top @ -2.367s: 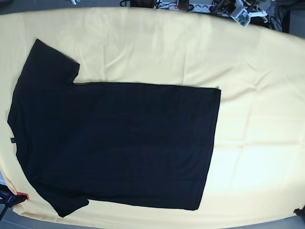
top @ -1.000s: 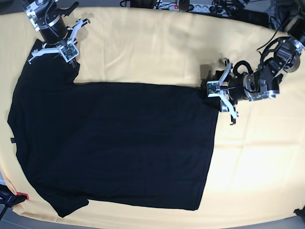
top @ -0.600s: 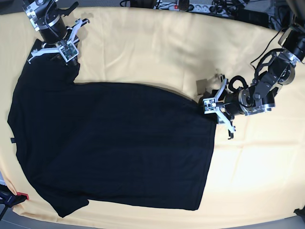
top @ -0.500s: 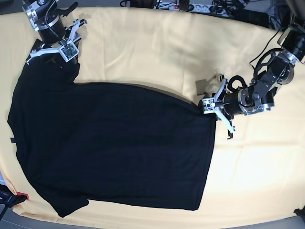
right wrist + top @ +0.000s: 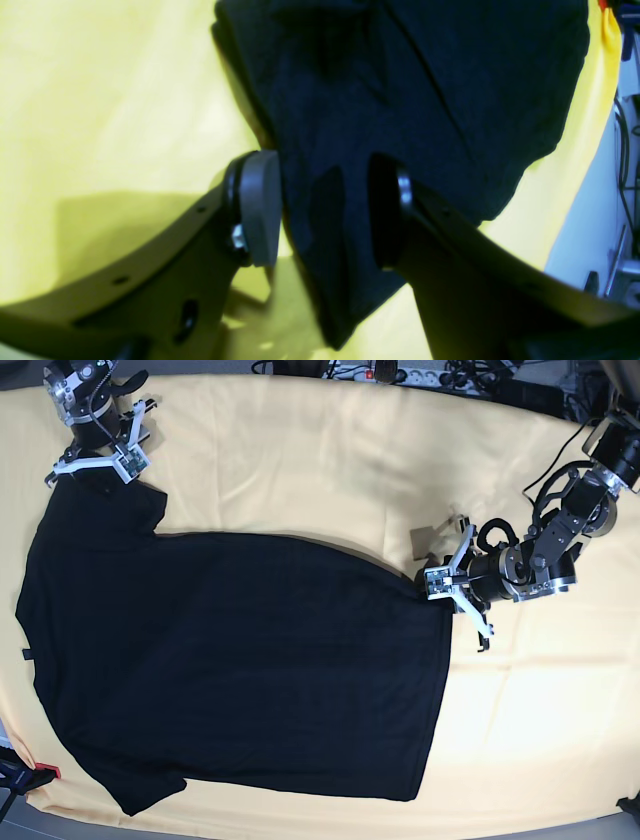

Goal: Fold the T-shirt properly
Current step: 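Lift the shoulder corners and drag the shirt toward the robot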

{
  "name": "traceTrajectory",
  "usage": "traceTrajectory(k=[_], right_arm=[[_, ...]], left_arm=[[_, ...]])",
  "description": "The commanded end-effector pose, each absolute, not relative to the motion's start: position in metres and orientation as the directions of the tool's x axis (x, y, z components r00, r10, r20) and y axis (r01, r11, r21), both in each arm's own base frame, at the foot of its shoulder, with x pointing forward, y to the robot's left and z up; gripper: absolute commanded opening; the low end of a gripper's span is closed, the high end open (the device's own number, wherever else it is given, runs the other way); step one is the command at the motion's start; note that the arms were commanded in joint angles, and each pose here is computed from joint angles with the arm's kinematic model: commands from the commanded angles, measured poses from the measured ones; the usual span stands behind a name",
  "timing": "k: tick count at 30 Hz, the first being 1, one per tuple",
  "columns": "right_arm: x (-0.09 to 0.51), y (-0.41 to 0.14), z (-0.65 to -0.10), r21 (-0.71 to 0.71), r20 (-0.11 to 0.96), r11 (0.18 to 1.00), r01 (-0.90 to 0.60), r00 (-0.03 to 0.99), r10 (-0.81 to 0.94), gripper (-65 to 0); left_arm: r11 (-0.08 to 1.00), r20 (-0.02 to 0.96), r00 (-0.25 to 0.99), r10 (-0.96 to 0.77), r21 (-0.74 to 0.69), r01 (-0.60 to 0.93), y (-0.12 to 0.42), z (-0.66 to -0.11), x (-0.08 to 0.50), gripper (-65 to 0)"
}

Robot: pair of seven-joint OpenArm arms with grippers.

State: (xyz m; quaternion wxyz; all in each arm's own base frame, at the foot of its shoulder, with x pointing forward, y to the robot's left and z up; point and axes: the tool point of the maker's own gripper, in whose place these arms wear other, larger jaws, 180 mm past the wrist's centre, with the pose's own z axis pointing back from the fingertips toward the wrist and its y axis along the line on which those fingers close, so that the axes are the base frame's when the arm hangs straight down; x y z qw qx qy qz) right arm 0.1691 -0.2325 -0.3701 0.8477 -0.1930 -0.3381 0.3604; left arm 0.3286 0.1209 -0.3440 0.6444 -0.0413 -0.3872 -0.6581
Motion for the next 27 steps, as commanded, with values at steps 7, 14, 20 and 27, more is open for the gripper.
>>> traceTrajectory(k=[7,14,20,27], right_arm=[[0.182,-0.252,-0.378,-0.597,0.404,0.655,-0.464,0.531,0.745,-49.1],[0.202,-0.257,-0.357,-0.647,0.442,0.660,-0.381,0.518,0.732,-65.0],[0.192,-0.251,-0.340,-0.659,0.420,0.636,-0.402,0.504,0.754,-65.0],[0.159,-0.235,-0.329,-0.630,0.390,0.627,-0.459,0.511,0.766,-65.0]], left_arm=[[0.147,0.562,-0.184,-0.806,0.492,0.858,0.122,-0.328,0.339,-65.0],[0.155,0.586,-0.174,-0.791,0.468,0.870,0.120,-0.325,0.335,-65.0],[0.073,0.470,-0.168,-0.866,0.452,0.889,0.140,-0.332,0.304,-65.0],[-0.041,0.418,-0.214,-0.883,0.387,0.921,0.152,-0.336,0.234,-65.0]])
